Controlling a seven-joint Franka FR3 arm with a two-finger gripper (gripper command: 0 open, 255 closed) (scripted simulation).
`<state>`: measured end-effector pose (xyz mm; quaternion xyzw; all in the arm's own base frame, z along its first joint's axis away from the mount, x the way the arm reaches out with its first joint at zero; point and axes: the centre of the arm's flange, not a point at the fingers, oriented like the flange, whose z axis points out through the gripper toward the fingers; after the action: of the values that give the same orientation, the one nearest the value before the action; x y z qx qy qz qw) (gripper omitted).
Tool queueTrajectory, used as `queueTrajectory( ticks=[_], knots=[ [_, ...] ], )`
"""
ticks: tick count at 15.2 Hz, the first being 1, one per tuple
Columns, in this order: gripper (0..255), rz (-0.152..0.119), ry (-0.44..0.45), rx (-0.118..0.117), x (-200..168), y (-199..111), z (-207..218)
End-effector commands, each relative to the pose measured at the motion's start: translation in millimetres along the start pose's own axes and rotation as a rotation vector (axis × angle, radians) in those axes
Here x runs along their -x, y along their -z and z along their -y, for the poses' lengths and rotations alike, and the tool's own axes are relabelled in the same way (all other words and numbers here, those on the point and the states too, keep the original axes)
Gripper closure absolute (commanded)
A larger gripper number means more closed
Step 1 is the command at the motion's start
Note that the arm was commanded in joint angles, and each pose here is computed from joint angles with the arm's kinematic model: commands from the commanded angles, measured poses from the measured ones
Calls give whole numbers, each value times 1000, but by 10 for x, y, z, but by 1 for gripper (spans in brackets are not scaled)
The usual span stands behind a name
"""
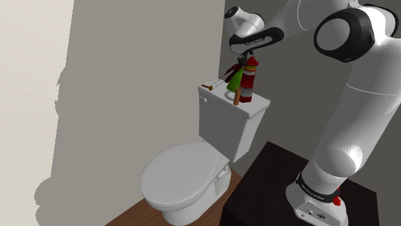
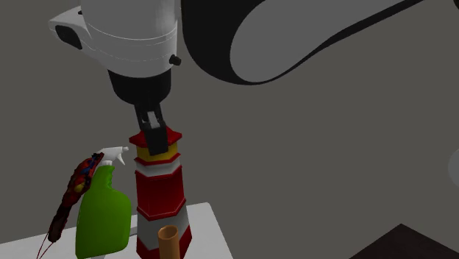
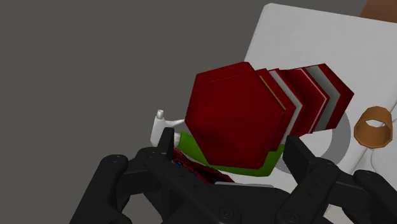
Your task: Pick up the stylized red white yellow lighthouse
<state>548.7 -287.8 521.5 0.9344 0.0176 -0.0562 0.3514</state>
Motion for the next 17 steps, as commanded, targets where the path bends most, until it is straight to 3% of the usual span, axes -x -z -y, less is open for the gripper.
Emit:
queueTrajectory(
  ticks=[1,10,17],
  knots=[
    [255,0,0,0,2,-18,14],
    [255,0,0,0,-2,-16,17],
    [255,0,0,0,41,260,-225]
  ],
)
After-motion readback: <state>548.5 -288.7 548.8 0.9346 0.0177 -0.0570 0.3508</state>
